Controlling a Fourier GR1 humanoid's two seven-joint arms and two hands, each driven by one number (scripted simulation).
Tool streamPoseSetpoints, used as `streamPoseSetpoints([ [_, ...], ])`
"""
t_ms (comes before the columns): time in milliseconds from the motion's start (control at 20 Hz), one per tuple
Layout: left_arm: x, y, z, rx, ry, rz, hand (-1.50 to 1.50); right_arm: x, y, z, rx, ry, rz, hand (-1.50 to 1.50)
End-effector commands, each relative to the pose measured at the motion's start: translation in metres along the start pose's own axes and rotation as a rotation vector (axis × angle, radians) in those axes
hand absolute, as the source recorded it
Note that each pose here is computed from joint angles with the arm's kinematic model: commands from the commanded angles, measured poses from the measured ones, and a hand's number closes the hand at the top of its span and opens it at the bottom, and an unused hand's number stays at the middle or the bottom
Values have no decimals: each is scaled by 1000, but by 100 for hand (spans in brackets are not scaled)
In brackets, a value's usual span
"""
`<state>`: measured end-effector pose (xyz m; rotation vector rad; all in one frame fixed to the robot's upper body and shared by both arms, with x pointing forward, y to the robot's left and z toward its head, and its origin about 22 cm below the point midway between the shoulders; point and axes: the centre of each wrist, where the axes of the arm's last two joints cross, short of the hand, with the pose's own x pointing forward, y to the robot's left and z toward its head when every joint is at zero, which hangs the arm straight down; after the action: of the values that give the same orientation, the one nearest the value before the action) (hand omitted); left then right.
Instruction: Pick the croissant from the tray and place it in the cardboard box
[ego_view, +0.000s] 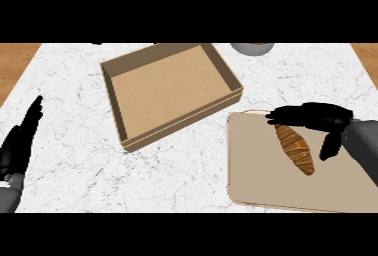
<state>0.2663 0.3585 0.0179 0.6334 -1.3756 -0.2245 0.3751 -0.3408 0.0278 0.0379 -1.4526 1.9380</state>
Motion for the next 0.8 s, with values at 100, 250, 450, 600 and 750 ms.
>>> streamPoseSetpoints([
  [100,3,-11,13,4,17,2,0,7,-8,-6,17,-210,-72,-150],
  [250,-14,-18,9,2,13,-1,0,5,-1,4,23,-214,-74,-150],
  [450,-10,13,3,7,5,7,0,7,11,13,114,-143,-4,-150],
  [600,-5,-17,18,18,14,6,0,3,8,0,101,-70,-9,-150],
  [750,5,14,8,14,14,-3,0,7,19,4,135,-56,-29,-150],
])
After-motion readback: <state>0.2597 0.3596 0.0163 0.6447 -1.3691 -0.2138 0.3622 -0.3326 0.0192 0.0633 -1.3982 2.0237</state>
